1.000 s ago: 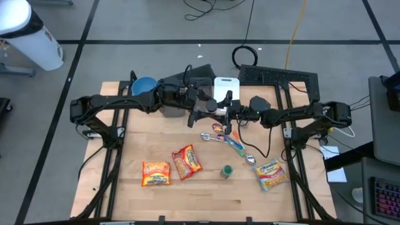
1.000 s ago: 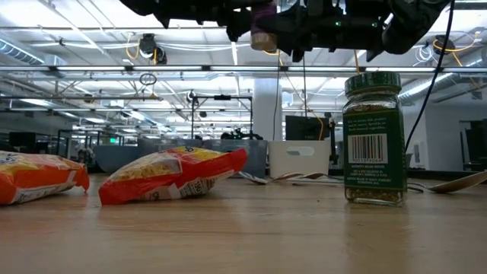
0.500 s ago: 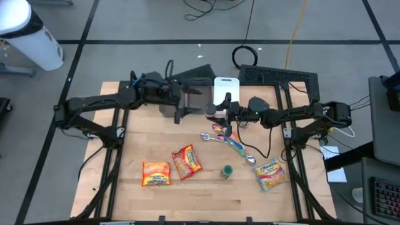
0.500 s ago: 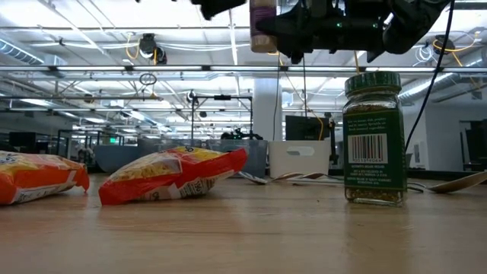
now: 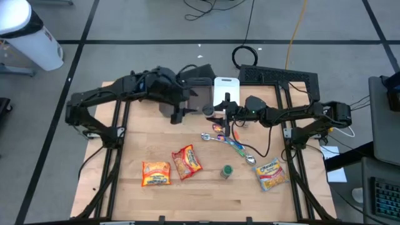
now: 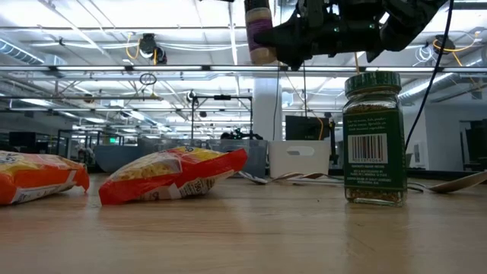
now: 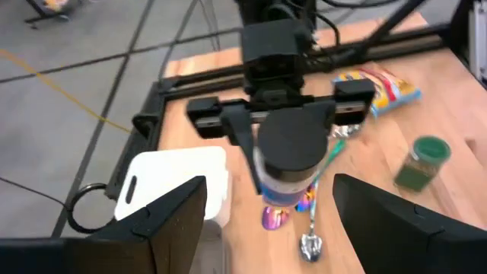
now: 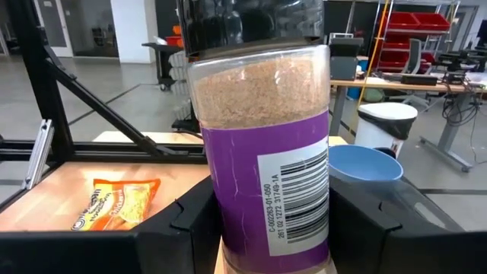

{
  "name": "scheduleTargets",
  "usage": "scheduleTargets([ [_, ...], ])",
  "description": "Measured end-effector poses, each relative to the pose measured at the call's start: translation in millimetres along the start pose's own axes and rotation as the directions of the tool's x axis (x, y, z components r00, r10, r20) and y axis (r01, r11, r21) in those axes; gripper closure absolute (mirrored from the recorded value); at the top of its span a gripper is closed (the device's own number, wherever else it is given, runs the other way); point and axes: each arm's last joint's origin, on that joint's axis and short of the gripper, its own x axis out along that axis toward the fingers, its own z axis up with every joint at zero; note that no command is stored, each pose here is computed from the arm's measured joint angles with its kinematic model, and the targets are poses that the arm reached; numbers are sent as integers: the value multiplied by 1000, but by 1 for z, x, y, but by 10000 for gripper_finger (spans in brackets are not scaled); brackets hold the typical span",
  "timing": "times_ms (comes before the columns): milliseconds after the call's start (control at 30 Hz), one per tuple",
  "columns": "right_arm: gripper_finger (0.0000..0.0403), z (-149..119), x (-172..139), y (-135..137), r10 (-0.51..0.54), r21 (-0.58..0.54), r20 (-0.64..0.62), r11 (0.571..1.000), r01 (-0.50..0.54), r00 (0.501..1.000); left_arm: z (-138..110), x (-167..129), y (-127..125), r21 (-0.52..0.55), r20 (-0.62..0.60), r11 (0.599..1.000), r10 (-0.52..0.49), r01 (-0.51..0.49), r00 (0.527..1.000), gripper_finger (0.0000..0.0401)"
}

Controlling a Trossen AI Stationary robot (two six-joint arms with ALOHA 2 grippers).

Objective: Pick & Place Food Item
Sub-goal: Put the purple spice bottle into the left black bin

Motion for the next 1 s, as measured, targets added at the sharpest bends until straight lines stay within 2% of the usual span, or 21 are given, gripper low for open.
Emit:
scheduleTargets([
  [367, 227, -2, 0, 0, 3, 2, -34, 1000, -3, 999, 23, 43, 7, 17, -172, 997, -65, 69, 983, 121],
  [533, 227, -3, 0, 0, 3, -4, -35, 1000, -3, 999, 30, 50, 9, 14, -189, 996, -84, 88, 978, 121],
  [867, 227, -5, 0, -1, 4, -19, -56, 1000, -5, 998, 28, 60, 3, -9, -204, 982, -188, 190, 961, 121],
  [1000, 227, -3, 0, -2, 0, -23, -42, 1000, -1, 999, 28, 61, -1, -8, -221, 982, -188, 191, 957, 121],
])
